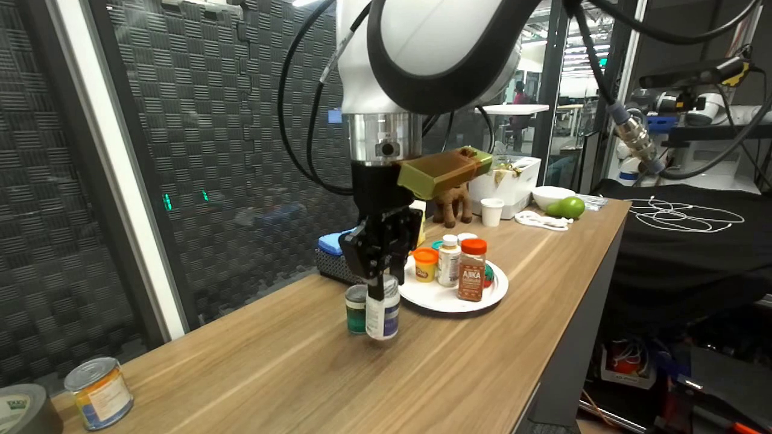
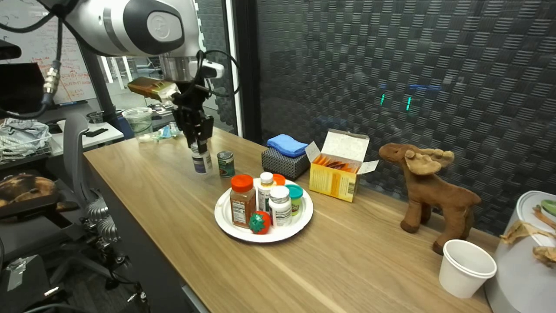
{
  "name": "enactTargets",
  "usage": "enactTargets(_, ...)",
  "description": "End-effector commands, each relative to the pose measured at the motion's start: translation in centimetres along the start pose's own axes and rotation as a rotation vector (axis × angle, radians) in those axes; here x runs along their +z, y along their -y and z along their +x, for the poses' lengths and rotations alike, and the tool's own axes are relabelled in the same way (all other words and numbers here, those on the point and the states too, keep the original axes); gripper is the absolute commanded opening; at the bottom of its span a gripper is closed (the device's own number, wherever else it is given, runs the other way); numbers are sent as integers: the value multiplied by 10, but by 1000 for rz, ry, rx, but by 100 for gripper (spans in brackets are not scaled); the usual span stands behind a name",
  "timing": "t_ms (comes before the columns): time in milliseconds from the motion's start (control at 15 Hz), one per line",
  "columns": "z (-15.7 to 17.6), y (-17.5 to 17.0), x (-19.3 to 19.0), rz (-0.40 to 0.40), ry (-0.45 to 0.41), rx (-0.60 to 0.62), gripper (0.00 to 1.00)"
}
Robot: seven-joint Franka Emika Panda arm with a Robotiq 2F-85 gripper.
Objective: Put the bottles on the white tray
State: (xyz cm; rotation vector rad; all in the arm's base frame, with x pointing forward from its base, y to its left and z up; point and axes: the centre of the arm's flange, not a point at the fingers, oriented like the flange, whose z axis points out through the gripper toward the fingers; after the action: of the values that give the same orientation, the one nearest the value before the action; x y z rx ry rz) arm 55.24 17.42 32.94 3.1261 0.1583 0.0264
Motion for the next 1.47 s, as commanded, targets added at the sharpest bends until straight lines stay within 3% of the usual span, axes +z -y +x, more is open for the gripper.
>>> enactTargets(0, 3, -35, -29, -51, -54, 57, 19)
enactTargets(733, 3, -119, -6, -127, -24, 213, 19)
enactTargets(1400, -1, -138, 20, -124, 58, 263, 21)
